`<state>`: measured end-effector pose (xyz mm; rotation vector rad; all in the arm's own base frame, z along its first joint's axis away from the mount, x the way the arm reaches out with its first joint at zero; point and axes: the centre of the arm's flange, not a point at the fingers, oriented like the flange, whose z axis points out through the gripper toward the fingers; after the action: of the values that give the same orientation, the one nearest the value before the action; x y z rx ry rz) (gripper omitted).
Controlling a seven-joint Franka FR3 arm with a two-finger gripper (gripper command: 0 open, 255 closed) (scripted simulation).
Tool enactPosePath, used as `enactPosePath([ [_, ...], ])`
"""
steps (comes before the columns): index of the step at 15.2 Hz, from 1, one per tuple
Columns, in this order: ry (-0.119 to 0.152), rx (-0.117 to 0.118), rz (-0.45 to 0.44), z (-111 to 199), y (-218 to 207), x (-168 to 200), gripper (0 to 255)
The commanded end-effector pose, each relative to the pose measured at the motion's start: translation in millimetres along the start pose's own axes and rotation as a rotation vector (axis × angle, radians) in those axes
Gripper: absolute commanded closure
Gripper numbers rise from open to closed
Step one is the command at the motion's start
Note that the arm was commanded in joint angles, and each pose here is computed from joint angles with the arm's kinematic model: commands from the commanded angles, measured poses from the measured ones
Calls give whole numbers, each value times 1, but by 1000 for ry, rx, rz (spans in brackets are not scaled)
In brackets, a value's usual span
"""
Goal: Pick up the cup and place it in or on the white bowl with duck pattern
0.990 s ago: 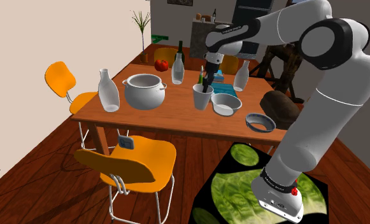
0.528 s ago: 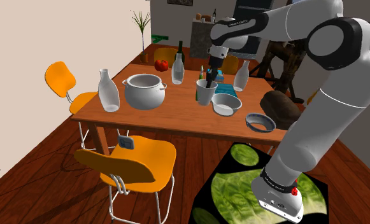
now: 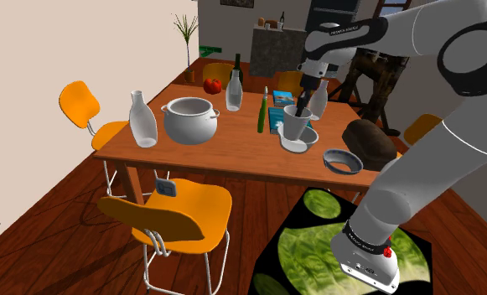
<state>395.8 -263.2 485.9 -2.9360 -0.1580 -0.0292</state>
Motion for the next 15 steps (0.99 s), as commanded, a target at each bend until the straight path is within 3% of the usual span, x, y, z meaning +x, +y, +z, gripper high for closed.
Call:
enactPosePath([
  [1, 0, 0, -1, -6, 10, -22, 255],
  [15, 0, 0, -1, -42, 79, -189, 255],
])
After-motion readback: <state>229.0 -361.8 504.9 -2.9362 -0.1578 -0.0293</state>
